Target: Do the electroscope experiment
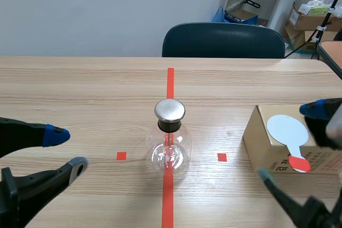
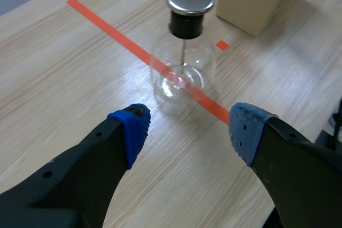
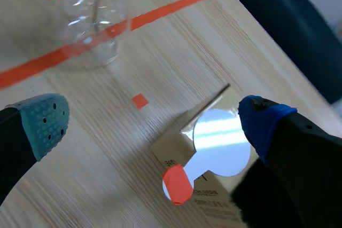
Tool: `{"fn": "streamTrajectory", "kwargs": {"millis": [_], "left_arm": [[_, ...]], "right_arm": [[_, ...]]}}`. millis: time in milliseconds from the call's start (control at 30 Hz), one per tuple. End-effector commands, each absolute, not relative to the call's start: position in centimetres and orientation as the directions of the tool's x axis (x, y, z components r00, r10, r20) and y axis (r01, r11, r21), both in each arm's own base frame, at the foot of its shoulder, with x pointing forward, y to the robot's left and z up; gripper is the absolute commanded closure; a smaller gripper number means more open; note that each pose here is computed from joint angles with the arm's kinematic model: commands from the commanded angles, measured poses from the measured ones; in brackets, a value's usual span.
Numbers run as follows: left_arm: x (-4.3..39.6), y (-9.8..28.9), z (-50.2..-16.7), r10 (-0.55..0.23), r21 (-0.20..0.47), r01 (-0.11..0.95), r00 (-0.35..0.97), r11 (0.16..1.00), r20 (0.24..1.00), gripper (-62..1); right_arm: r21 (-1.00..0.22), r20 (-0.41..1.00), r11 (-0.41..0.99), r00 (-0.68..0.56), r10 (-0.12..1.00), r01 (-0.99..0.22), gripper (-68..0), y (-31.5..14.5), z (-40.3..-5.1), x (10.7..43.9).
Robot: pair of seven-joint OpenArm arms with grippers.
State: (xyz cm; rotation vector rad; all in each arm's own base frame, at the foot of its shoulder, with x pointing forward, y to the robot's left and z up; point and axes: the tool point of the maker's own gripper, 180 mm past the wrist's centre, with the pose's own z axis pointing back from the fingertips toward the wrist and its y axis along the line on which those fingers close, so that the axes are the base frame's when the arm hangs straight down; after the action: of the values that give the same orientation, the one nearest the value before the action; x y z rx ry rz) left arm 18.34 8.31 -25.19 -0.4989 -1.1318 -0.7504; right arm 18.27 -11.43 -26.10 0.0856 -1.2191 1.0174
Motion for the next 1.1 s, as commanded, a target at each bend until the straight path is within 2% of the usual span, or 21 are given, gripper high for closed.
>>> {"fn": "streamTrajectory", "kwargs": {"millis": [0, 100, 200, 400, 533, 800, 1067], "left_arm": [[18.0, 7.6, -24.5, -0.256, 0.002, 0.769, 0.21, 0.64, 0.943, -34.5], [17.3, 7.0, -24.6, -0.26, -0.007, 0.796, 0.207, 0.605, 0.943, -34.5], [16.7, 6.4, -24.4, -0.252, -0.02, 0.821, 0.198, 0.571, 0.947, -34.5], [15.4, 5.5, -24.4, -0.245, -0.043, 0.858, 0.194, 0.512, 0.95, -34.5], [14.8, 5.2, -24.2, -0.24, -0.053, 0.872, 0.191, 0.486, 0.952, -34.5], [14.4, 5.0, -24.1, -0.233, -0.06, 0.885, 0.187, 0.463, 0.954, -34.5], [13.8, 4.7, -23.5, -0.217, -0.066, 0.904, 0.172, 0.423, 0.961, -34.5]], "right_arm": [[-0.499, 0.764, 0.523, -0.066, 0.642, -0.691, -67.9, -11.0, -26.0, 17.0], [-0.662, 0.611, 0.369, -0.185, 0.77, -0.652, -67.9, -11.6, -26.9, 15.3], [-0.788, 0.441, 0.239, -0.25, 0.862, -0.567, -67.9, -12.9, -27.9, 14.7], [-0.903, 0.208, 0.065, -0.299, 0.931, -0.425, -67.9, -15.1, -30.0, 14.3], [-0.932, 0.144, 0.03, -0.294, 0.945, -0.361, -67.9, -15.7, -31.6, 14.5], [-0.983, 0.06, 0.015, -0.246, 0.967, -0.182, -67.9, -15.8, -32.5, 16.3], [-0.985, 0.028, -0.009, -0.213, 0.977, -0.172, -67.9, -15.8, -34.5, 17.3]]}}
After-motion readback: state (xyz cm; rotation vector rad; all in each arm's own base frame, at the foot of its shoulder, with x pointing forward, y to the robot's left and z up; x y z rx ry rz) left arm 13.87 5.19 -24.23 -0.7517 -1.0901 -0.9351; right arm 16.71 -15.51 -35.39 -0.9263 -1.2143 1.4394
